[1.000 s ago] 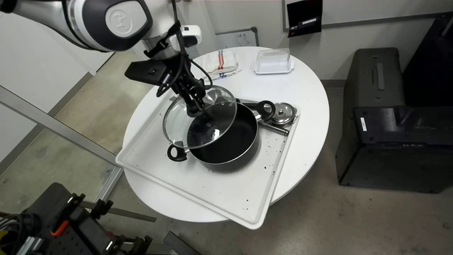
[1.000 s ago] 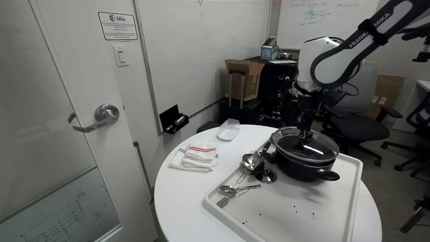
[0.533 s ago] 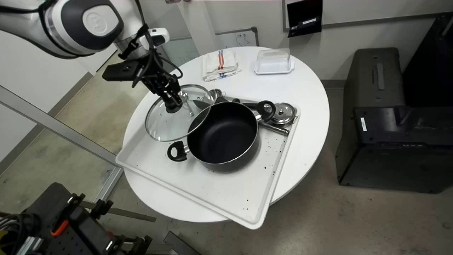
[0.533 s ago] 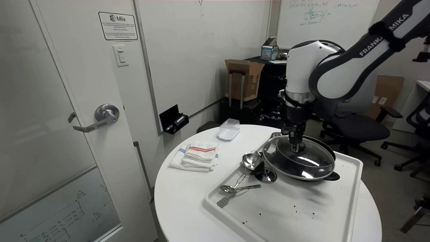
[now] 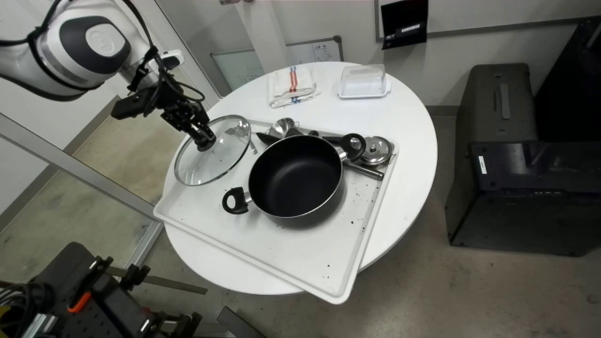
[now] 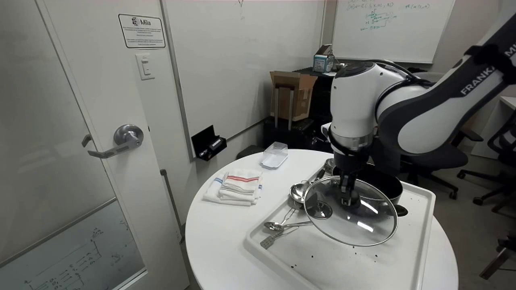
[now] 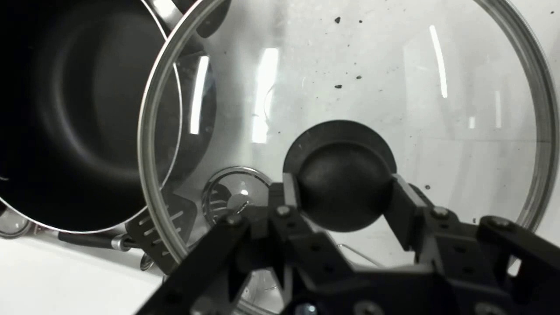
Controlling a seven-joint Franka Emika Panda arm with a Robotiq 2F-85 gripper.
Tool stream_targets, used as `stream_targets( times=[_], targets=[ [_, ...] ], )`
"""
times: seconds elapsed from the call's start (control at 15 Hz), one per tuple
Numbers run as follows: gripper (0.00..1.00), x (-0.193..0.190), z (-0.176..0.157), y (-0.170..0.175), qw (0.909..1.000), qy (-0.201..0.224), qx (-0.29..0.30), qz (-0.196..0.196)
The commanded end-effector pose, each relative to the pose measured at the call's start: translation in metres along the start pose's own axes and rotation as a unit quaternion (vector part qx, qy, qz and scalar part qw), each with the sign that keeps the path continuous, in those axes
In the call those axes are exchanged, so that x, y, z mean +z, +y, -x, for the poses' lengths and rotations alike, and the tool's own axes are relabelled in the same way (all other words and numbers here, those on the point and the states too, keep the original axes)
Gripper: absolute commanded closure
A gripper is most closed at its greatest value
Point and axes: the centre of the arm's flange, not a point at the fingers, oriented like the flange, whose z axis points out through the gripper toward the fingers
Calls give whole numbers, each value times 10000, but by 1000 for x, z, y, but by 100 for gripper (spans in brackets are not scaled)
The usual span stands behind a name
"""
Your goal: Remove the glass lid from the black pot and put it on the white tray
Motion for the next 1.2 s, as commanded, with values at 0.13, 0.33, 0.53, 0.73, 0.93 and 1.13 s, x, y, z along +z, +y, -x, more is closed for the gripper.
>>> stream_targets(
  times=[0.13, 0.33, 0.53, 0.73, 0.93, 1.13],
  targets=[
    [75, 13, -3, -31, 9997, 185, -95, 85],
    [75, 27, -5, -44, 9998, 120, -177, 3],
    [75, 39, -6, -53, 9997, 78, -230, -75],
    [75, 54, -8, -56, 9996, 47, -259, -105],
    [75, 73, -6, -54, 9995, 70, -283, -88],
    [75, 92, -1, -54, 9994, 49, -322, -85]
  ],
)
